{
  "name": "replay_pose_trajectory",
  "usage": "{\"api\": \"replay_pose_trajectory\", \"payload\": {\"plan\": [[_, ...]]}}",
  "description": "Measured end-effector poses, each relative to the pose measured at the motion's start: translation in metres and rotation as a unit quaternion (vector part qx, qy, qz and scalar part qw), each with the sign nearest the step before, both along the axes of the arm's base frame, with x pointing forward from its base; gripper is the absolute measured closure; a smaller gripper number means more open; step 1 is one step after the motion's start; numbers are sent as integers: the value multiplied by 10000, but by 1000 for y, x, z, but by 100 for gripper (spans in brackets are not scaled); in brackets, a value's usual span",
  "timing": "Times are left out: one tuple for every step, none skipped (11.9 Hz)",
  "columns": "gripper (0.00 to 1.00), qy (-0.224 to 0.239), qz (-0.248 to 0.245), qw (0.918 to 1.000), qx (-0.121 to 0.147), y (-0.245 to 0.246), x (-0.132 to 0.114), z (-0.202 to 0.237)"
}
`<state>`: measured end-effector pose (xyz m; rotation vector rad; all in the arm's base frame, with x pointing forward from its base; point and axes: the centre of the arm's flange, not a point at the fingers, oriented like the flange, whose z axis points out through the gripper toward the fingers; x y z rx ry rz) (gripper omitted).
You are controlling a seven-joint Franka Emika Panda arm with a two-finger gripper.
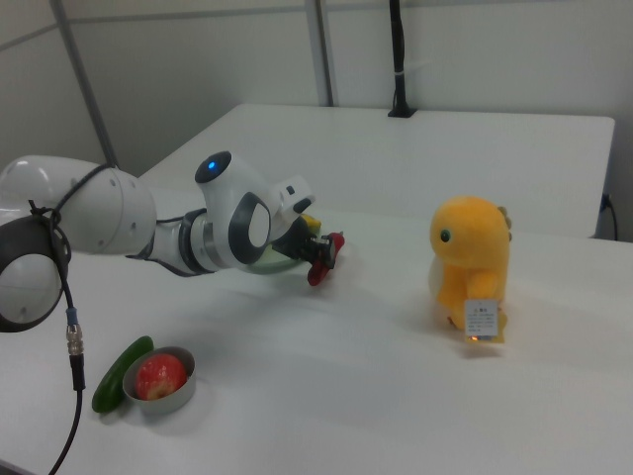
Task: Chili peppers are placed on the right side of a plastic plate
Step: 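Lift the chili pepper and carry it beside the green plate, then lower the chili pepper onto the table and open the gripper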
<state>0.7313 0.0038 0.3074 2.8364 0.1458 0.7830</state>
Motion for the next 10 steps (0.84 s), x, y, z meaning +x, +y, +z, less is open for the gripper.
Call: {"api": "replay_pose_trajectory", "payload": {"plan": [[68,-52,128,9999,-47,6,2,-11],[68,-86,187,9997,-91,7,5,-13],[68,-107,230,9996,-122,10,8,-13],[68,-130,264,9995,-130,14,10,-13],[66,-150,288,9994,-134,17,12,-12],[53,-161,318,9993,-140,20,13,-12],[38,-167,354,9991,-141,25,13,-11],[23,-165,378,9991,-141,28,13,-11],[7,-164,388,9990,-141,30,13,-12],[0,-175,392,9990,-141,31,13,-11]]}}
